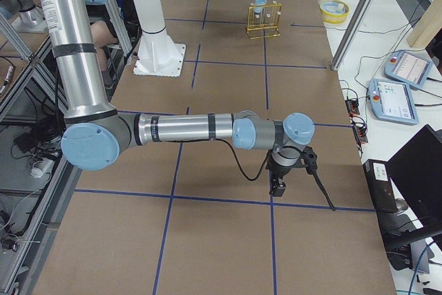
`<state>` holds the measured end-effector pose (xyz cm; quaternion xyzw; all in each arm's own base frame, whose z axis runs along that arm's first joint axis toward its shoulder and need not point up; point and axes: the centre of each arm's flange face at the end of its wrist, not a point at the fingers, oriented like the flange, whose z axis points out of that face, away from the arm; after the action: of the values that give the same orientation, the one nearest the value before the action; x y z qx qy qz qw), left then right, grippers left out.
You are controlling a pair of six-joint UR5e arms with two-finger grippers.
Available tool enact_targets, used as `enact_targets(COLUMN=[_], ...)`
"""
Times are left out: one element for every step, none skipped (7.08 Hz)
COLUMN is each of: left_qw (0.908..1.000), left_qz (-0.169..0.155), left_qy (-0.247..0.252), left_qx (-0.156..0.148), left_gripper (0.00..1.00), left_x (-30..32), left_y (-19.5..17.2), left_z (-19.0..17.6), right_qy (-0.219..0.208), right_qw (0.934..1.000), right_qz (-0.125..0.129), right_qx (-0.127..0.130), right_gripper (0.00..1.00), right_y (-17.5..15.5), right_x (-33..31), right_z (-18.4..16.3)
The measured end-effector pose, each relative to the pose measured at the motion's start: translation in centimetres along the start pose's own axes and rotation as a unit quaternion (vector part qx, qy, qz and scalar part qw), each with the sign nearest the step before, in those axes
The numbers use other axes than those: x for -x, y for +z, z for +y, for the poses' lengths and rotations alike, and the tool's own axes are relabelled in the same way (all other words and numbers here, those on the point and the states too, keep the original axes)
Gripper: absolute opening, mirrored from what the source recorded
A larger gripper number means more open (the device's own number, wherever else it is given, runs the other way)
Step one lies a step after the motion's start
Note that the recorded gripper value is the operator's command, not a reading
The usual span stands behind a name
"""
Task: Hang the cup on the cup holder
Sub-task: 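Open the left gripper and raise it away from the cup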
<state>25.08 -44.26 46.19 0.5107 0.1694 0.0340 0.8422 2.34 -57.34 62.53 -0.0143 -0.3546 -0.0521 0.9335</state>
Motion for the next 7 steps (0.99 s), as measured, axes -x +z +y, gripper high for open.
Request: enact_targets(left_qw=[1.0000,0.9999,0.9997,0.9991,0.9976,0.9943,0.9880], left_qz=[0.006,0.002,-0.005,-0.011,-0.008,0.005,0.031], left_qy=[-0.006,-0.010,-0.018,-0.032,-0.057,-0.098,-0.144], left_qx=[-0.001,-0.008,-0.015,-0.026,-0.037,-0.043,-0.048], left_gripper=[1.00,1.00,1.00,1.00,1.00,1.00,1.00], left_x=[0.8,2.2,3.4,4.4,5.1,5.6,6.2], left_y=[-0.7,-1.3,-1.7,-2.0,-2.3,-2.5,-2.7], left_z=[-0.5,-1.3,-2.0,-2.8,-3.5,-4.0,-5.1], right_qy=[0.000,0.000,0.000,0.000,0.000,0.000,0.000], right_qw=[1.0000,1.0000,1.0000,1.0000,1.0000,1.0000,1.0000], right_qz=[0.000,0.000,0.000,0.000,0.000,0.000,0.000], right_qx=[0.000,0.000,0.000,0.000,0.000,0.000,0.000], right_gripper=[1.00,1.00,1.00,1.00,1.00,1.00,1.00], right_y=[0.0,0.0,0.0,0.0,0.0,0.0,0.0], right_x=[0.0,0.0,0.0,0.0,0.0,0.0,0.0], right_z=[0.0,0.0,0.0,0.0,0.0,0.0,0.0])
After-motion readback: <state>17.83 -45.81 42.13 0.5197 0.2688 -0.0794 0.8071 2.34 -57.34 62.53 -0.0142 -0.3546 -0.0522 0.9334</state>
